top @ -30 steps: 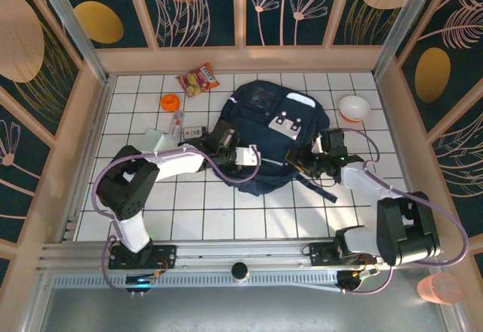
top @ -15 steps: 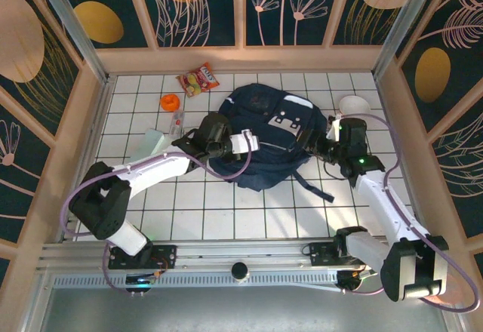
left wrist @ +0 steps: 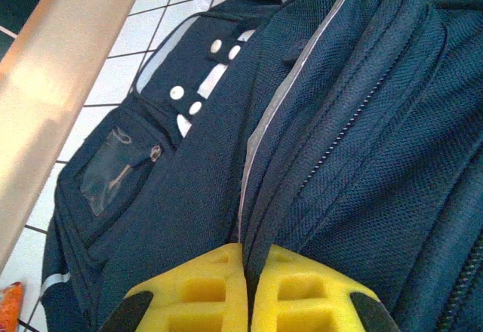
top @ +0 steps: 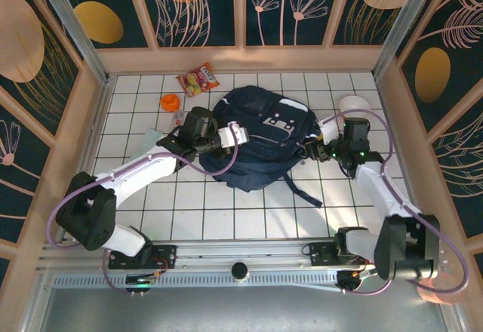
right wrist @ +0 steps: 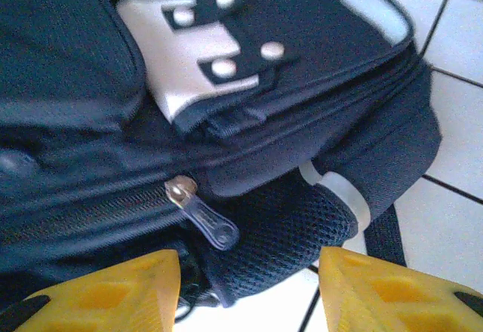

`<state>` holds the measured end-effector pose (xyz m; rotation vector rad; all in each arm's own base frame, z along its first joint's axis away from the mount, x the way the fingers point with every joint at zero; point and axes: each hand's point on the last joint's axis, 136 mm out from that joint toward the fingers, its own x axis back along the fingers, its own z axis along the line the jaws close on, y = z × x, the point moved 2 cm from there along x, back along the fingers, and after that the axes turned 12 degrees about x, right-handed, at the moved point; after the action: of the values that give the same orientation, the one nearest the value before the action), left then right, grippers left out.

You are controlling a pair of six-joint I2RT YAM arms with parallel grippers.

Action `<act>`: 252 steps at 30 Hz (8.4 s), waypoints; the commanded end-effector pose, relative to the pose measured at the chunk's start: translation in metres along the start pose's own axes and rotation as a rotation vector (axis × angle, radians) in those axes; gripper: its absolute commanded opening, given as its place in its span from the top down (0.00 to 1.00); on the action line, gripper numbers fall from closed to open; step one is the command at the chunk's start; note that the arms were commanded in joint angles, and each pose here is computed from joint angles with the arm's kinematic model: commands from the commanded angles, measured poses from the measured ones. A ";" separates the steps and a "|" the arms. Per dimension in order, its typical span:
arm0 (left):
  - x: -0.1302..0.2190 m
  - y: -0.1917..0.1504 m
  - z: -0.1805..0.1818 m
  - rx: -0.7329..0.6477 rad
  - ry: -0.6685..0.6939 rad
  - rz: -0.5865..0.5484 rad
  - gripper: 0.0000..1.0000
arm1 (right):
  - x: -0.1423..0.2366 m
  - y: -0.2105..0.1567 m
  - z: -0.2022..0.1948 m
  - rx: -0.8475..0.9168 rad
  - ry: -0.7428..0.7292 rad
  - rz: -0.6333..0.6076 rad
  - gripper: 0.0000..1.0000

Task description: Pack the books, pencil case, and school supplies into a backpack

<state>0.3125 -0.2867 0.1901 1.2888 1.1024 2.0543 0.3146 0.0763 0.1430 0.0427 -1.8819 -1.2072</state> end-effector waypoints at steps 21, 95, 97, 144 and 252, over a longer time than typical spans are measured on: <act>0.012 0.054 0.015 -0.034 -0.012 -0.205 1.00 | -0.048 -0.005 0.019 0.244 0.538 -0.024 0.52; -0.006 0.044 0.041 0.081 0.125 -0.141 1.00 | -0.018 0.025 0.043 -0.517 0.389 0.146 1.00; -0.008 0.044 0.046 0.096 0.158 -0.134 1.00 | -0.014 0.028 0.047 -0.519 0.404 0.145 1.00; -0.010 0.056 0.020 0.386 0.109 -0.327 1.00 | 0.049 0.080 0.093 -0.979 0.529 -0.107 0.42; -0.021 0.027 -0.068 0.989 0.029 0.131 0.43 | -0.012 0.149 0.101 -1.360 0.538 -0.415 0.92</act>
<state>0.2575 -0.3367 0.1819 1.7635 2.3052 1.5736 0.3098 0.2241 0.1826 -0.2000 -0.3307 -2.2512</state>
